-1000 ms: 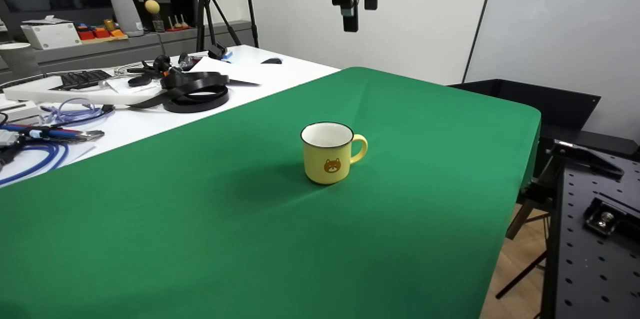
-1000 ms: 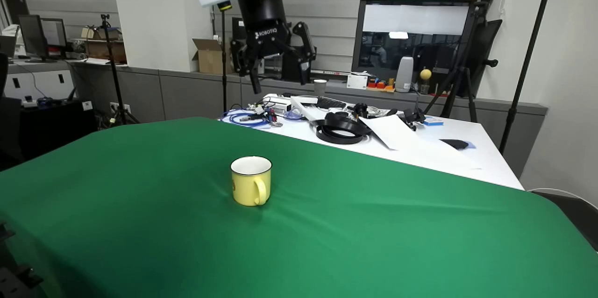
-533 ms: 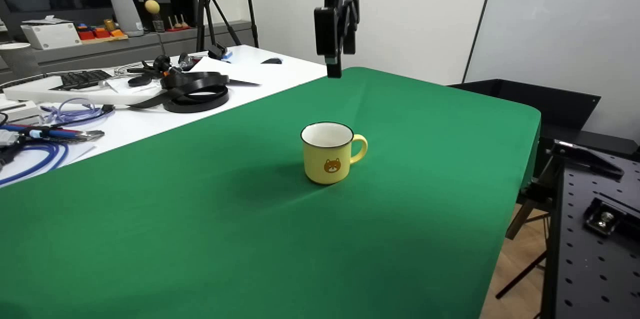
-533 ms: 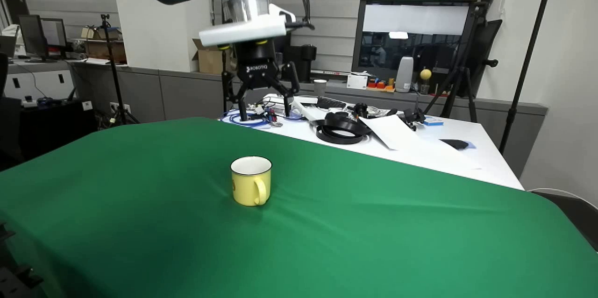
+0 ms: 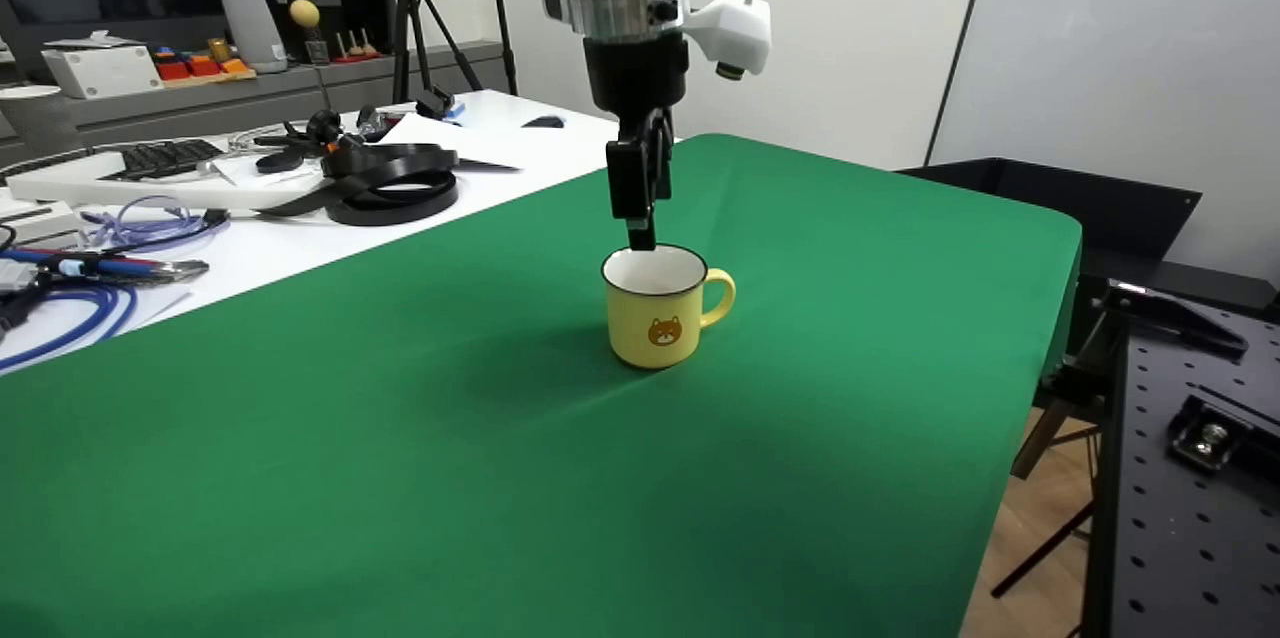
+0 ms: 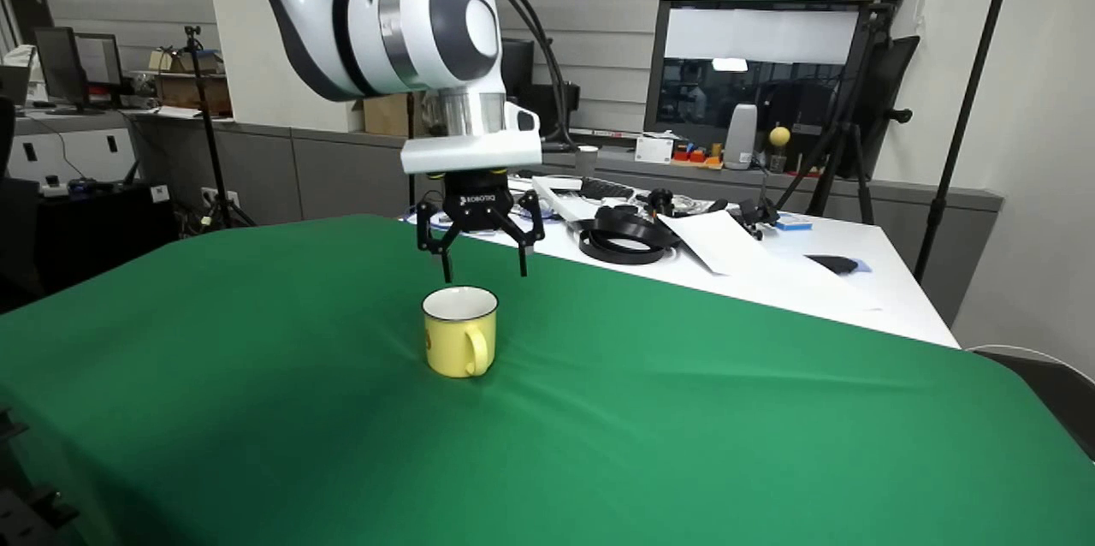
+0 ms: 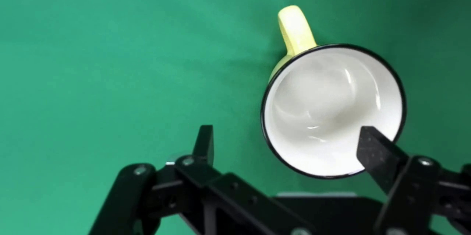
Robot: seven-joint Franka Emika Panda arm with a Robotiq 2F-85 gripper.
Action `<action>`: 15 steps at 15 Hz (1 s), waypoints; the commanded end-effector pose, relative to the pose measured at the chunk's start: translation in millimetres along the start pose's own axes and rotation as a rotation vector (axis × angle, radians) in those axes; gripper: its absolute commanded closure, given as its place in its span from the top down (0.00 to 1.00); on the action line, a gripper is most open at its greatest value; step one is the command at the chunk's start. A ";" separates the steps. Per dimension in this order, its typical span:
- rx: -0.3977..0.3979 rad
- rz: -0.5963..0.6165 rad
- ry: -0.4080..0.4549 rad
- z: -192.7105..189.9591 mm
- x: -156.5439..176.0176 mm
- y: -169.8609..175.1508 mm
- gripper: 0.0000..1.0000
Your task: Move the mug to the right
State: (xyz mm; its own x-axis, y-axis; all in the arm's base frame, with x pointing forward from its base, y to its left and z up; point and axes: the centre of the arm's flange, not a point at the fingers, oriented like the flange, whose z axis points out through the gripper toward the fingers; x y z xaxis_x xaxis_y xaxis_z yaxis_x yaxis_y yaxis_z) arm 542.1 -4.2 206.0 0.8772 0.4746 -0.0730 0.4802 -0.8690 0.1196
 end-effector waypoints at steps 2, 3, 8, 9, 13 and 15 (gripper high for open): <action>0.025 -0.039 -0.023 14.8 -7.8 12.0 1.00; 0.030 -0.042 -0.033 20.1 -9.9 13.6 1.00; 0.041 -0.044 -0.071 38.2 -12.8 17.1 0.60; 0.043 -0.049 -0.077 40.6 -13.0 15.9 0.51; 0.050 -0.069 -0.091 45.9 -12.1 8.7 0.25; 0.054 -0.080 -0.090 44.2 -10.8 4.3 0.11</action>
State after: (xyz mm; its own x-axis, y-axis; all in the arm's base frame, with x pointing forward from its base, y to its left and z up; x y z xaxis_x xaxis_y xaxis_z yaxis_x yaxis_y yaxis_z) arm 532.0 -22.2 162.0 0.8429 0.5148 -0.1568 0.5284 -0.8469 0.0596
